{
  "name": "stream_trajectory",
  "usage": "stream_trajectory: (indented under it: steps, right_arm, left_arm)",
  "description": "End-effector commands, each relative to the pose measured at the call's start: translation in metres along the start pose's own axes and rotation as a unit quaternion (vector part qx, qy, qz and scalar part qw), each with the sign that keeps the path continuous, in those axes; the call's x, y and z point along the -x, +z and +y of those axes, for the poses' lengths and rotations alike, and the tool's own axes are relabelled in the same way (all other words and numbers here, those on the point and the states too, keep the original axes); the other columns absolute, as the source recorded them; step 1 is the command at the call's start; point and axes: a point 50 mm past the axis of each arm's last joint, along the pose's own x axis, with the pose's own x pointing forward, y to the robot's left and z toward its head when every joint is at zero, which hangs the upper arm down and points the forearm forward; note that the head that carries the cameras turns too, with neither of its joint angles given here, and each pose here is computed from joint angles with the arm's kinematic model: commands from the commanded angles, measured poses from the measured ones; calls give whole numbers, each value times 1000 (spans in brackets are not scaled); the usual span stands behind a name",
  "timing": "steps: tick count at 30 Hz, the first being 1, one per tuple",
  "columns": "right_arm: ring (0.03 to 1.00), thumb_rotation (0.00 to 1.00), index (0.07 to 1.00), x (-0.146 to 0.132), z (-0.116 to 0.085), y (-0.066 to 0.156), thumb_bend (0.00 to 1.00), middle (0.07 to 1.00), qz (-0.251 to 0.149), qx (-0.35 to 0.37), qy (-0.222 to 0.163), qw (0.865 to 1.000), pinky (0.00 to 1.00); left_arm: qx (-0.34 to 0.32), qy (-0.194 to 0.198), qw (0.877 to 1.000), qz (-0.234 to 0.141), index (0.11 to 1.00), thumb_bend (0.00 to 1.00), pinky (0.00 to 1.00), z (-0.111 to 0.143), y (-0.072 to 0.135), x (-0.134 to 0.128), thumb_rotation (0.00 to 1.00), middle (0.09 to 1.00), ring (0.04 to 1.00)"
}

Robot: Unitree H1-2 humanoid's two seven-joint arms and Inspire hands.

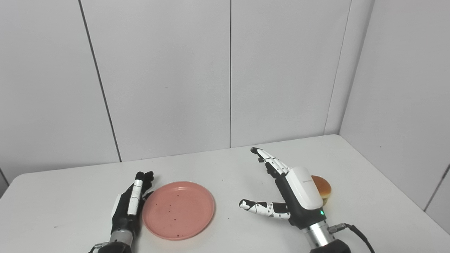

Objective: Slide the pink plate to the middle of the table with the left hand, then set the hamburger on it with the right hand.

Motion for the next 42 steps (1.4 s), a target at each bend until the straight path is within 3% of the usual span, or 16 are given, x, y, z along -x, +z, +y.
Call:
stream_trajectory:
  steps: [1,3,6,17,28,42]
  right_arm:
    - [777,845,864,-17,-14,-3,756,824,-15,48,-33,998,695]
    - [775,833,834,-21,-17,-9,756,803,-19,81,-34,996,746]
    - [769,818,806,-27,-22,-16,760,789,-21,108,-32,993,740]
    - [796,880,713,-40,-37,-47,819,778,13,226,43,973,802]
    - [771,864,746,-34,-36,-80,824,771,84,230,109,963,785]
    - [788,854,729,-39,-37,-114,794,786,136,214,129,959,789]
  left_arm:
    - [-12,-11,999,-31,765,864,945,0,24,-13,924,879,927]
    - [-13,-11,999,-30,765,871,929,0,24,-14,925,882,923]
    - [-15,-8,999,-30,767,871,921,1,24,-14,924,878,920]
    - [-17,-11,999,-28,764,861,955,0,22,-12,925,872,926]
    - [-19,-13,999,-25,774,859,961,0,22,-12,932,876,923]
    - [-20,-17,999,-23,775,859,957,0,21,-12,932,877,925]
